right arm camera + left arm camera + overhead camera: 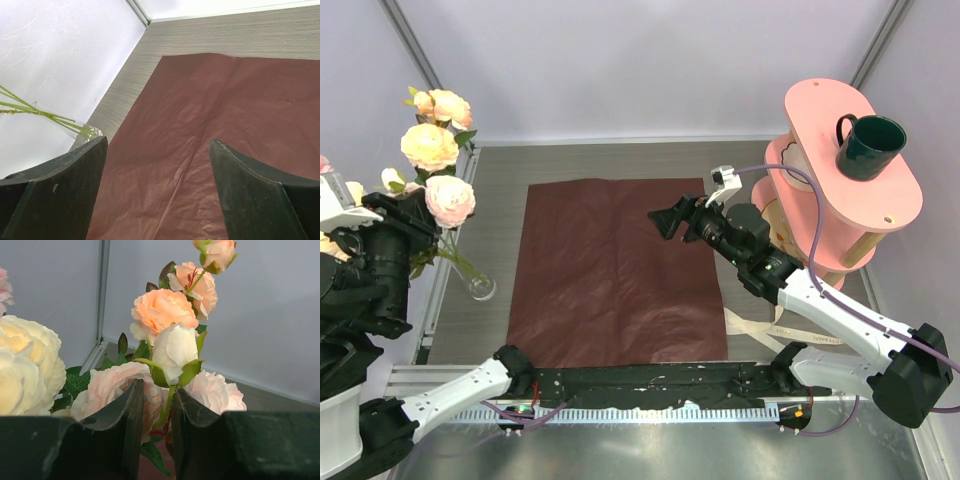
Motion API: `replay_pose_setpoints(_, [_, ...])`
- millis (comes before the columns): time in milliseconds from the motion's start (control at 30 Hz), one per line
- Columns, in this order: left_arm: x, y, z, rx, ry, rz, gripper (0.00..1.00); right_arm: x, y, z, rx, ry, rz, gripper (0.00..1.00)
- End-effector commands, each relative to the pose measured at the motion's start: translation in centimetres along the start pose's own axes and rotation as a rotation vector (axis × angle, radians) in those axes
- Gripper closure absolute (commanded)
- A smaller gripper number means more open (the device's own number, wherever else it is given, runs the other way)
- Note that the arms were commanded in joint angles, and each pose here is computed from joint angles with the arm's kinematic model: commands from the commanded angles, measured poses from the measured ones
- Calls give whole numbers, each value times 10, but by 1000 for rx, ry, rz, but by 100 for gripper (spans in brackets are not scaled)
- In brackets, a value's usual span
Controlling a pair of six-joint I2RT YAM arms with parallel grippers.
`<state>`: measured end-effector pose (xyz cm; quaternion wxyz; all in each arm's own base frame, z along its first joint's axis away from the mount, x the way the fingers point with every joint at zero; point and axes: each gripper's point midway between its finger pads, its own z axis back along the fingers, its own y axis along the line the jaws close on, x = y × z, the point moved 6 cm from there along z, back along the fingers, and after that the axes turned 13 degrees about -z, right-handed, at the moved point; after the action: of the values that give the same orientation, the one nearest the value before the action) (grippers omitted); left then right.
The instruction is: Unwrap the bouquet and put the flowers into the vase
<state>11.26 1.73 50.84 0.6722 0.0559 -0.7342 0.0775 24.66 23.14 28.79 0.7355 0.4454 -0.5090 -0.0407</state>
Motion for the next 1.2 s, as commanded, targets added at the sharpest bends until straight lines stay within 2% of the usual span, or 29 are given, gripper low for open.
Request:
replay_pose_setpoints(0, [3,11,4,42,-12,30,70,9,7,2,30,-30,-14,12])
replay_pose_setpoints(100, [9,8,4,23,-19,35,66,8,9,1,34,-25,-12,12])
replay_pose_setpoints(133, [11,8,4,15,-20,33,56,8,8,1,31,-26,-10,12])
replay_pose_setpoints(233, [20,7,6,-22,-39,52,44,8,7,2,28,-28,-9,12])
replay_pose_setpoints(433, [37,5,15,-128,-87,127,35,8,8,2,30,-25,-12,12])
replay_pose_setpoints(633, [56,1,26,-248,-153,225,32,8,8,1,31,-22,-18,12])
replay_pose_setpoints(933, [65,-2,30,-298,-183,249,36,1,11,-3,61,31,-12,12])
replay_pose_setpoints(1167, [99,-11,41,-447,-298,344,35,-3,11,-6,62,71,3,12])
